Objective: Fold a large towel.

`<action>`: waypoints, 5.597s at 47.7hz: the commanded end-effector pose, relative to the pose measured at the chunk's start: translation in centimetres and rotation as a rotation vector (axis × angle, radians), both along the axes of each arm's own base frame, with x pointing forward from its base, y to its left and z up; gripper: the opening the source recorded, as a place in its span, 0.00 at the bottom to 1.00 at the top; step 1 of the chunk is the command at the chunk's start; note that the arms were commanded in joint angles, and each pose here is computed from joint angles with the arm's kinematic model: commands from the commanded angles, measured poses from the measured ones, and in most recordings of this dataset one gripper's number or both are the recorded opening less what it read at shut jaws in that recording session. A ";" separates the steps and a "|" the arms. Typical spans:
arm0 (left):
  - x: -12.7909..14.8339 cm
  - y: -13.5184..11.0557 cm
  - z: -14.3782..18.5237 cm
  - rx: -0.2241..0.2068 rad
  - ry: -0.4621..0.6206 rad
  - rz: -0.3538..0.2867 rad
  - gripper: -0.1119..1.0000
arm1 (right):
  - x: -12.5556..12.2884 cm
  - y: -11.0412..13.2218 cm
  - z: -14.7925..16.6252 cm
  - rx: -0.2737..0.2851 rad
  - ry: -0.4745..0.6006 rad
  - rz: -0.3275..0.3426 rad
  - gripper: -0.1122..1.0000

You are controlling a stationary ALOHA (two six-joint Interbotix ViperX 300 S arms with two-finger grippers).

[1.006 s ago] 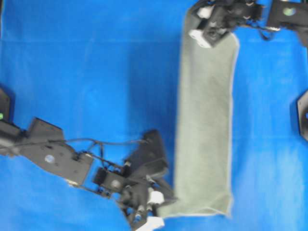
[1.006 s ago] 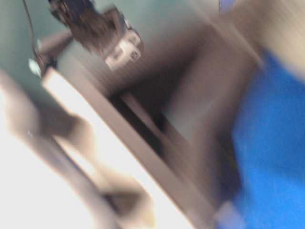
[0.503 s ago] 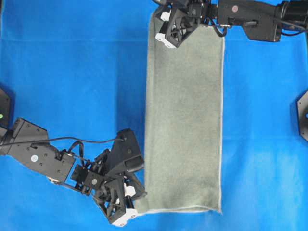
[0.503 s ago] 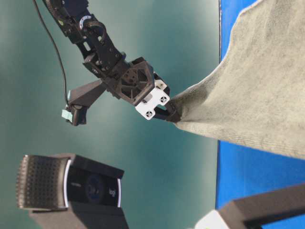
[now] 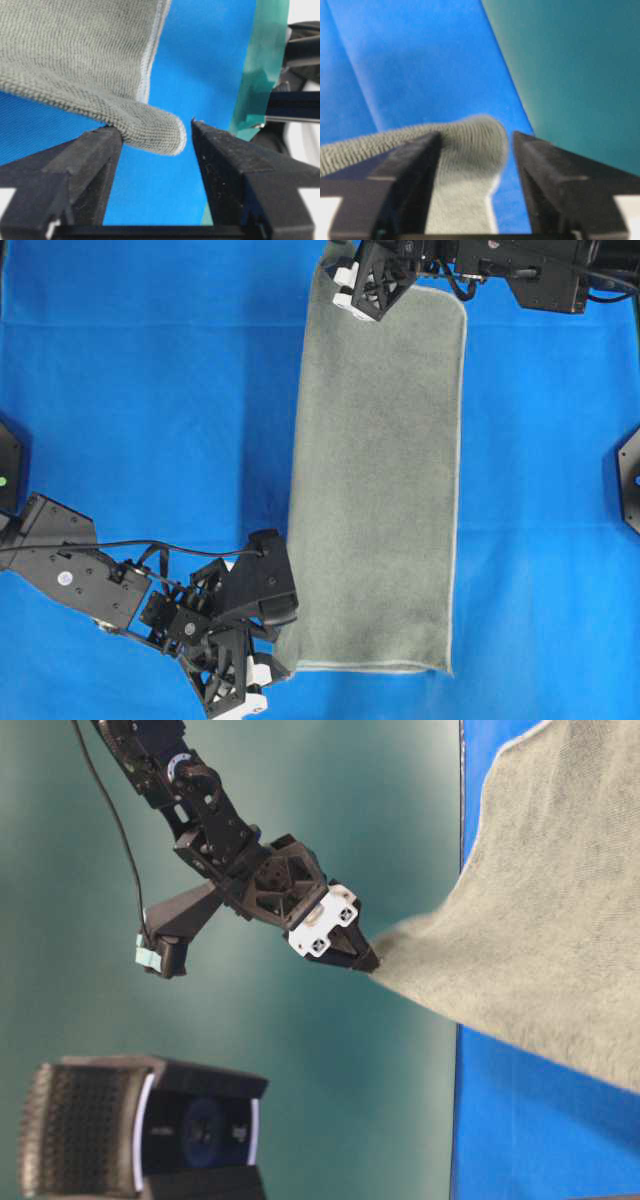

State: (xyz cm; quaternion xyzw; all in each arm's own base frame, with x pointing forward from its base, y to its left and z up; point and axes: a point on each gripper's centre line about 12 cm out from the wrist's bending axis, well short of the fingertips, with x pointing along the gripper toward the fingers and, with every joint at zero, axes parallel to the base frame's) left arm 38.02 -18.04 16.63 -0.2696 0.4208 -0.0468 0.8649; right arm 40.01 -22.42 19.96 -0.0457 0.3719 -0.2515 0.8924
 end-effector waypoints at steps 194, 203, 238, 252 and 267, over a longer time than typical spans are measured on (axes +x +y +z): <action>-3.4 9.6 -3.9 0.562 -0.239 -0.378 0.12 | -11.2 28.3 -4.9 0.458 0.218 0.288 0.14; -3.0 7.2 -5.5 0.502 -0.215 -0.386 0.12 | -10.8 30.1 -5.4 0.485 0.206 0.314 0.14; -1.4 5.5 -4.5 0.469 -0.254 -0.376 0.32 | -10.3 31.3 -5.8 0.517 0.187 0.321 0.66; -2.4 4.0 -2.1 0.459 -0.279 -0.416 0.77 | -10.4 34.9 -4.5 0.524 0.174 0.425 0.60; -4.8 2.1 3.9 0.429 -0.414 -0.458 0.71 | -11.1 37.0 -0.8 0.536 0.110 0.506 0.59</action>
